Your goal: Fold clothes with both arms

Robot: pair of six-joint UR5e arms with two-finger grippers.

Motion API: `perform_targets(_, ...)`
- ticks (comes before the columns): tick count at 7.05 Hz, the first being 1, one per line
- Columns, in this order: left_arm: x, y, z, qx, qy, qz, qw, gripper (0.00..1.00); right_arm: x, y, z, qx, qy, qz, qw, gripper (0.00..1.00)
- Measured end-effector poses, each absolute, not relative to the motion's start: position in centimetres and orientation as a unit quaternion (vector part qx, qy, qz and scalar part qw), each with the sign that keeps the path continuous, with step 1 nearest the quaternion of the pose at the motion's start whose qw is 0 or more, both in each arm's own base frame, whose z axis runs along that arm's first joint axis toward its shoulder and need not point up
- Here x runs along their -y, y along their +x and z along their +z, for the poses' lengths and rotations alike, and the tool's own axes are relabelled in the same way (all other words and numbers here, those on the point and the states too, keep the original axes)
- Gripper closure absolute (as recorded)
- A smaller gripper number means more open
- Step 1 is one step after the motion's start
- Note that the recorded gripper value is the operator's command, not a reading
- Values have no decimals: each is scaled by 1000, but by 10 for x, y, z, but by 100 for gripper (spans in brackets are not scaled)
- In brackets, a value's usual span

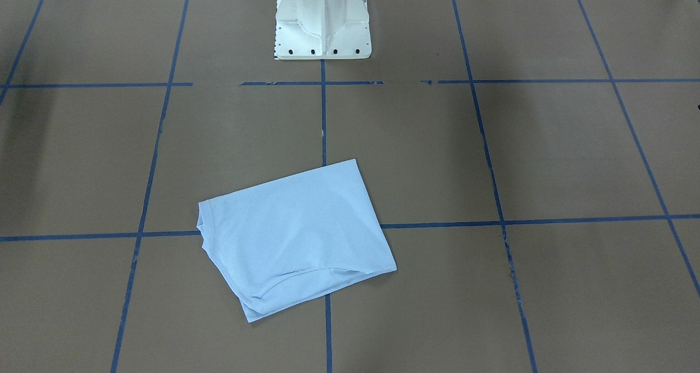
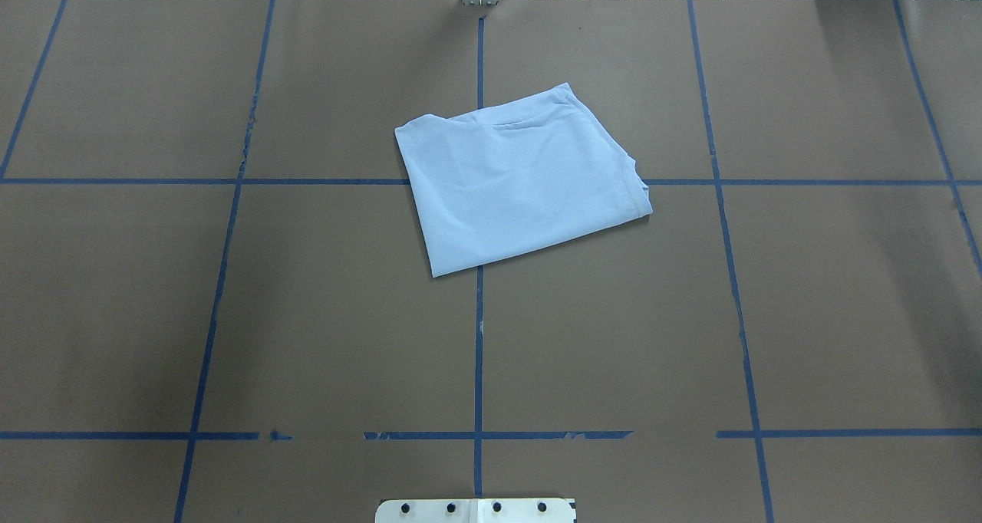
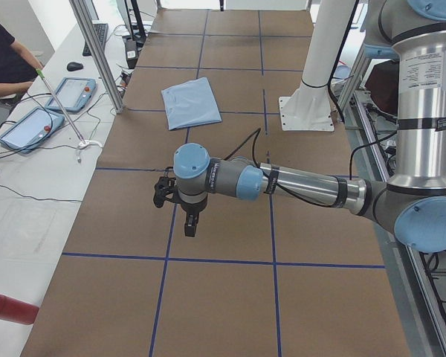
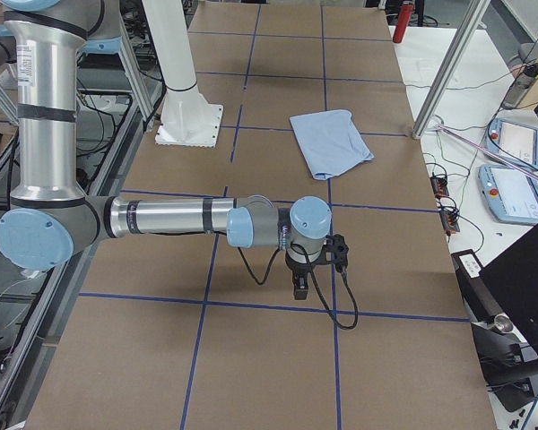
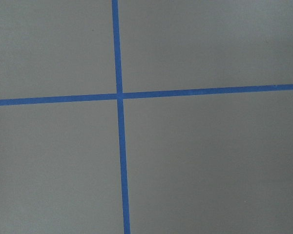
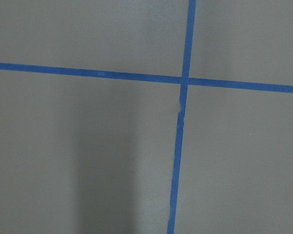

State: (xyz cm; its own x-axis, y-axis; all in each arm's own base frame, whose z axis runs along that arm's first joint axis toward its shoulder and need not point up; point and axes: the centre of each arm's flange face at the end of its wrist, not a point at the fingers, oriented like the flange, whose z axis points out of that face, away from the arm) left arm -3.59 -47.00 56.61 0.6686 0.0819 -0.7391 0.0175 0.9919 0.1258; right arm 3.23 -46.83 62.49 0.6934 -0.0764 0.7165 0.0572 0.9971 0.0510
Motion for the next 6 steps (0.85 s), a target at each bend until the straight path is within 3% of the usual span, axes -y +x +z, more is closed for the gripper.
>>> perform_targets(6,466,-45,570,-405,61,8,912,0,472,33,622,386,16,-37,922,0)
